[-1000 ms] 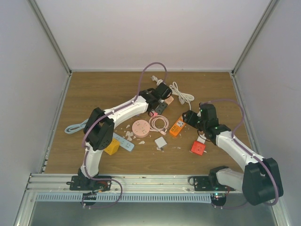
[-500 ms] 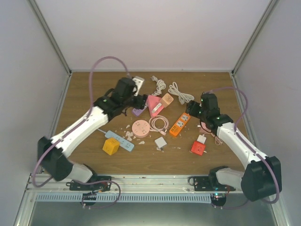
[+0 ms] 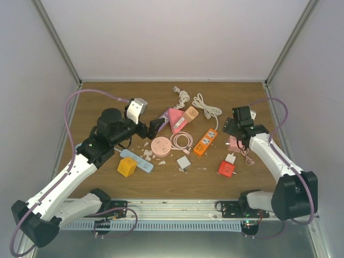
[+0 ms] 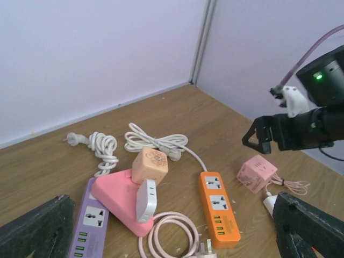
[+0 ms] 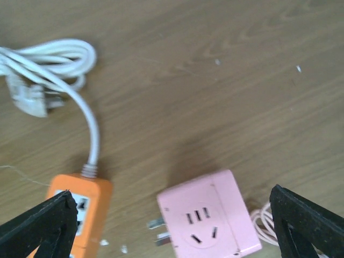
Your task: Insert the plug
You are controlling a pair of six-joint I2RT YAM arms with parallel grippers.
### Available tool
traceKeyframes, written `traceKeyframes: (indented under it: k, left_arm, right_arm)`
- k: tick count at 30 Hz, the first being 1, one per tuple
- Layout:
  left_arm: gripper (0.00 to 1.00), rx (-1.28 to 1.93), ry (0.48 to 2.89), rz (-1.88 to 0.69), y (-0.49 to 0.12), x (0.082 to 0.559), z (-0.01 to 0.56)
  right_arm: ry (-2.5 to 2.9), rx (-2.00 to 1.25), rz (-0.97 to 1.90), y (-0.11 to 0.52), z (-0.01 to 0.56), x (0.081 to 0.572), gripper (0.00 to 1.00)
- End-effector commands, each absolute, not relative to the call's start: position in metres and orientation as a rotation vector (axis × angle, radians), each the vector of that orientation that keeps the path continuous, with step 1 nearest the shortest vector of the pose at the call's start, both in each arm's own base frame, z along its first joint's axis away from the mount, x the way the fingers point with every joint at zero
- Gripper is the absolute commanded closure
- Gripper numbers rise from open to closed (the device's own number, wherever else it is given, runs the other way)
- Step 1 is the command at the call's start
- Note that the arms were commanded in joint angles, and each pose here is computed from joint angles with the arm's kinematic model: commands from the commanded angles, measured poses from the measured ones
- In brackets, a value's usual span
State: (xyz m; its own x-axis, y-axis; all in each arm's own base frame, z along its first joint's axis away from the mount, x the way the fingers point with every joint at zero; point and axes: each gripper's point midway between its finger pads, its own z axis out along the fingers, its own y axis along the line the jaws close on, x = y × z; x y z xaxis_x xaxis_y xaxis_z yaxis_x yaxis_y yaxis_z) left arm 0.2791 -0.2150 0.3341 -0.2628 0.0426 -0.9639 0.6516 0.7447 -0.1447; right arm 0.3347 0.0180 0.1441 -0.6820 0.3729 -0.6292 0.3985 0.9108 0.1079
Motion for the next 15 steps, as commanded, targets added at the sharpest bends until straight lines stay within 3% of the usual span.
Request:
traceKeyframes:
  k: [1,15]
  left_arm:
    - [0.01,0.598,1.669,-0.678,-0.222,0.276,0.344]
    - [0.01,0.597,1.691,-0.7,-0.224,0.28,0.329]
  right_arm:
    - [2.465,0.623,-0.105,0.004,0.11,0.319,0.04]
    - [2.617,0.624,-0.226,-0.004,0.061,0.301,0.11]
